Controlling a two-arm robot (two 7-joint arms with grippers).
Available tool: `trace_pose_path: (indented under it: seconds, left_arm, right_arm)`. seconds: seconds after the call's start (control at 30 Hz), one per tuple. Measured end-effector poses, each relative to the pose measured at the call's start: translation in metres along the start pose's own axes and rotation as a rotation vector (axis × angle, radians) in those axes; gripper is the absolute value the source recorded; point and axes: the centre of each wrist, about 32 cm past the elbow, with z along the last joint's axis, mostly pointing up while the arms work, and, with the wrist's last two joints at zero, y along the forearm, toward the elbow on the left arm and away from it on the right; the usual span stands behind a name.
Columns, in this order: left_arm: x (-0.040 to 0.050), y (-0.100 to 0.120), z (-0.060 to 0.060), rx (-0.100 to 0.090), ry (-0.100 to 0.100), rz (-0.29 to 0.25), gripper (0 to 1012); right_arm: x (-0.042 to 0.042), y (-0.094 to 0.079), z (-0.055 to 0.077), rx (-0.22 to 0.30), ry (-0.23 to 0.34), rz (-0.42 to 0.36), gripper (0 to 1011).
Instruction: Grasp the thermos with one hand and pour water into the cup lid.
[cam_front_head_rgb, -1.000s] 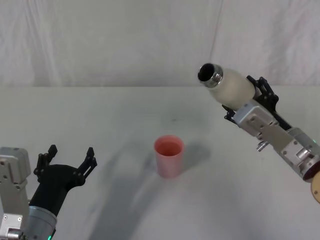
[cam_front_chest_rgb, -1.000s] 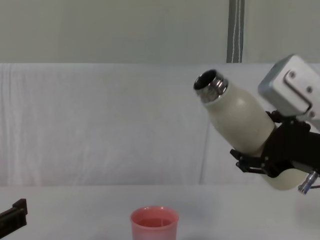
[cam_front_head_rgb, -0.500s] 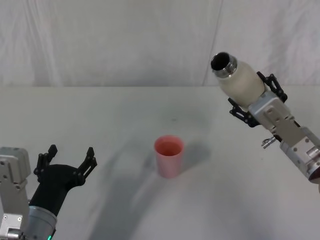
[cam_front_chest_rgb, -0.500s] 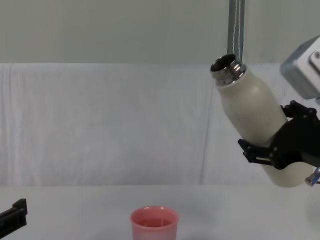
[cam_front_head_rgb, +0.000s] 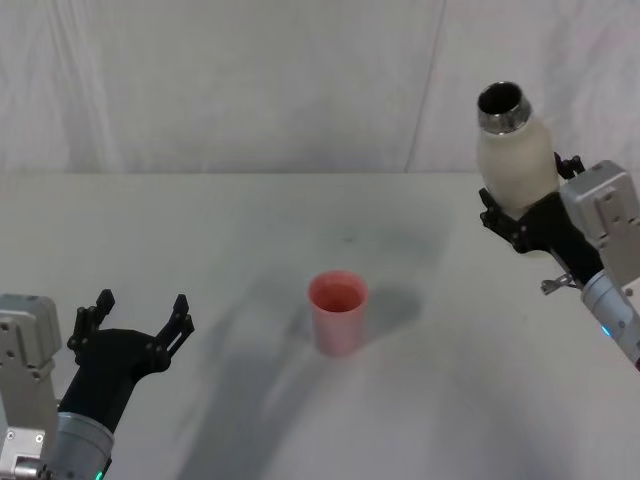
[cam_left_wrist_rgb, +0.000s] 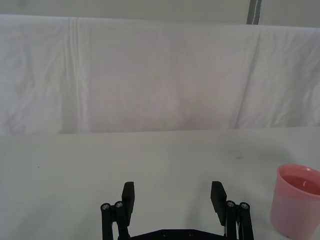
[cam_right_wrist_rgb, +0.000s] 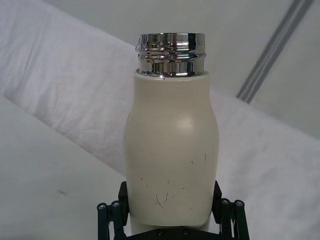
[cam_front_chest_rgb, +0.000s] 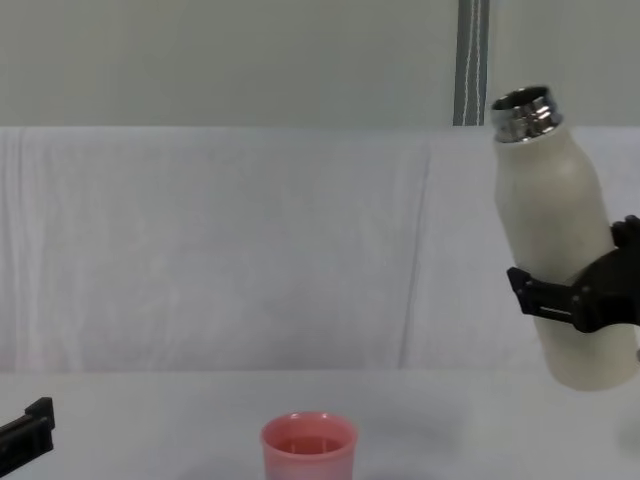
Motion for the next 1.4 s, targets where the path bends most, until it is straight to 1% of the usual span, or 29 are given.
trace_pose_path:
  seconds: [0.07, 0.17, 0.27, 0.37, 0.47, 0.57, 0.93, 1.03, 1.17, 1.2, 1.23, 1.4]
  left_arm:
    - [0.0, 0.0, 0.0, 0.0, 0.0, 0.0, 1001]
    - [0.0, 0.0, 0.0, 0.0, 0.0, 0.0, 1001]
    - [0.0, 0.0, 0.0, 0.0, 0.0, 0.0, 1001]
    - [0.0, 0.0, 0.0, 0.0, 0.0, 0.0, 1001]
    - [0.0, 0.0, 0.0, 0.0, 0.0, 0.0, 1001]
    - [0.0, 0.0, 0.0, 0.0, 0.0, 0.0, 1001]
    - [0.0, 0.0, 0.0, 0.0, 0.0, 0.0, 1001]
    - [0.0, 0.0, 0.0, 0.0, 0.0, 0.0, 1001]
    - [0.0, 0.0, 0.0, 0.0, 0.0, 0.0, 1001]
    - [0.0, 0.0, 0.0, 0.0, 0.0, 0.0, 1001]
    - [0.0, 0.0, 0.0, 0.0, 0.0, 0.0, 1001]
    - [0.0, 0.0, 0.0, 0.0, 0.0, 0.0, 1001]
  right_arm:
    - [0.0003, 0.0, -0.001, -0.002, 0.008, -0.002, 950]
    - [0.0017, -0.003, -0.004, -0.016, 0.059, -0.014, 950]
    - [0.0022, -0.005, -0.007, -0.024, 0.09, -0.024, 950]
    - [0.0024, -0.008, -0.01, -0.036, 0.137, -0.037, 950]
    - [0.002, -0.01, -0.012, -0.045, 0.169, -0.046, 950]
    - [0.0016, -0.012, -0.014, -0.054, 0.192, -0.05, 950]
    - [-0.0014, -0.017, -0.025, -0.076, 0.246, -0.054, 950]
    - [-0.0024, -0.018, -0.029, -0.08, 0.271, -0.057, 950]
    - [-0.0038, -0.019, -0.036, -0.08, 0.32, -0.071, 950]
    - [-0.0038, -0.019, -0.036, -0.08, 0.32, -0.071, 950]
    - [-0.0046, -0.02, -0.039, -0.08, 0.335, -0.075, 950]
    - [-0.0071, -0.022, -0.047, -0.087, 0.371, -0.089, 950]
